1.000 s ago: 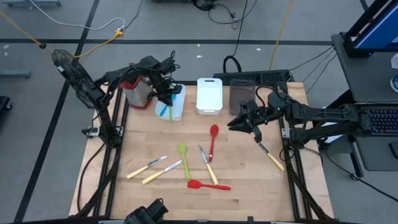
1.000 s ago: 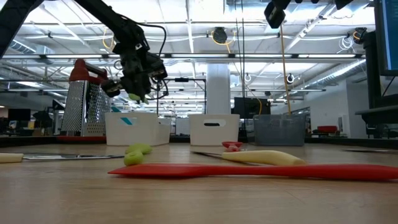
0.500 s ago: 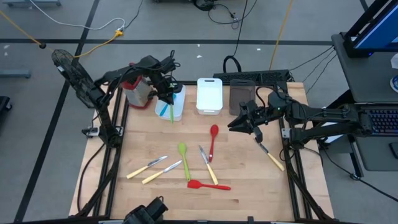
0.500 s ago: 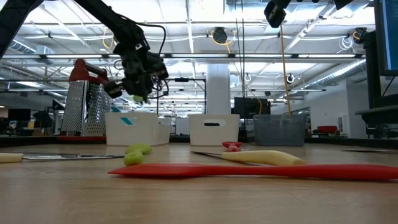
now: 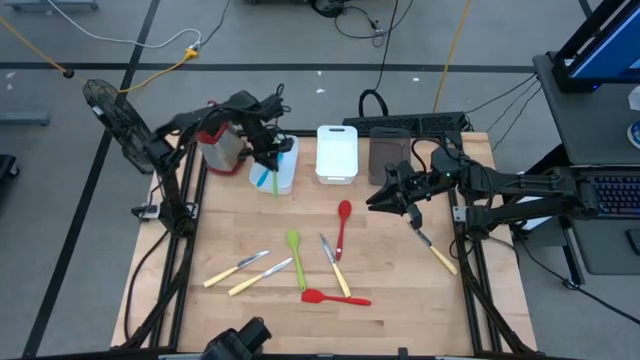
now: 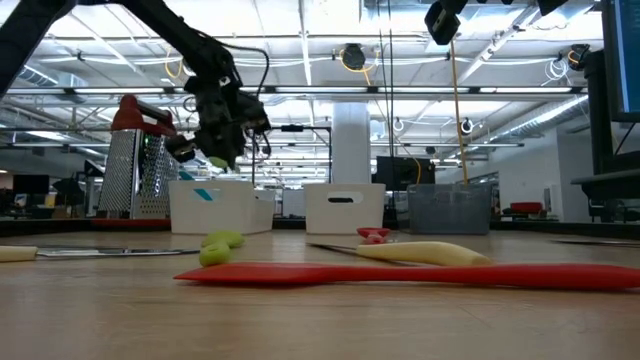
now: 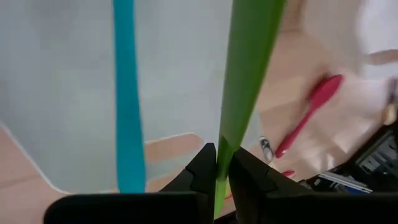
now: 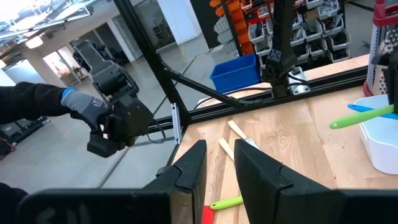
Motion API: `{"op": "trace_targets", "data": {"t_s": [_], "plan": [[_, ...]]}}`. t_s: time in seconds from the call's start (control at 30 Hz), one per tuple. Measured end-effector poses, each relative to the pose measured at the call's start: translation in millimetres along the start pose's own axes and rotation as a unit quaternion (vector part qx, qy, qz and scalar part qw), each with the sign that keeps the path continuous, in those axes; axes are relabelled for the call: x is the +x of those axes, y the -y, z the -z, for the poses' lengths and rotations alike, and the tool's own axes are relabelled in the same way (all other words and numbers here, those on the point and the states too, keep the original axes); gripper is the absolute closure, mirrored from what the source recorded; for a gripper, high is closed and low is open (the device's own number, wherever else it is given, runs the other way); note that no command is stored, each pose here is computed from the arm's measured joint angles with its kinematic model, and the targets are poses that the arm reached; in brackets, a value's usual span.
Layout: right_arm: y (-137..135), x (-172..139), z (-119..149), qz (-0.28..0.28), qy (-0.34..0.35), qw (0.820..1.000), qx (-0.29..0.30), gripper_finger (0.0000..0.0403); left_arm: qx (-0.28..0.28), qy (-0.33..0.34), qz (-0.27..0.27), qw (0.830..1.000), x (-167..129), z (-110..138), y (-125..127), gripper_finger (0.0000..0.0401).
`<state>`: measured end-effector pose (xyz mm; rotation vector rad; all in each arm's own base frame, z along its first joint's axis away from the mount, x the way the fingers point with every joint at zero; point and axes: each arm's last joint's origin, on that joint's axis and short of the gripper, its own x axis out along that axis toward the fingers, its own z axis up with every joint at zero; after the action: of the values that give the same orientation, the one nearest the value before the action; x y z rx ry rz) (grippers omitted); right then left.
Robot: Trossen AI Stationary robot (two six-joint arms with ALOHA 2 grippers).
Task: Pick & Place Kitchen Items
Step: Put the green spatula into the left white bin
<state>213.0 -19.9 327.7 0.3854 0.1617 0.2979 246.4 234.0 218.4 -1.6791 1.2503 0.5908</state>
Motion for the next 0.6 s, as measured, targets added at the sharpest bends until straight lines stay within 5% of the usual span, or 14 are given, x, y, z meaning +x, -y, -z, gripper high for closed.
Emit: {"op": "trace_targets", "data": {"t_s": [0.6], "plan": [[0,0,0,0.001,0.0,1.0,0.001,0.033,0.018,-0.013,-0.008,1.0,13,-15,-4,0.0364]]}}
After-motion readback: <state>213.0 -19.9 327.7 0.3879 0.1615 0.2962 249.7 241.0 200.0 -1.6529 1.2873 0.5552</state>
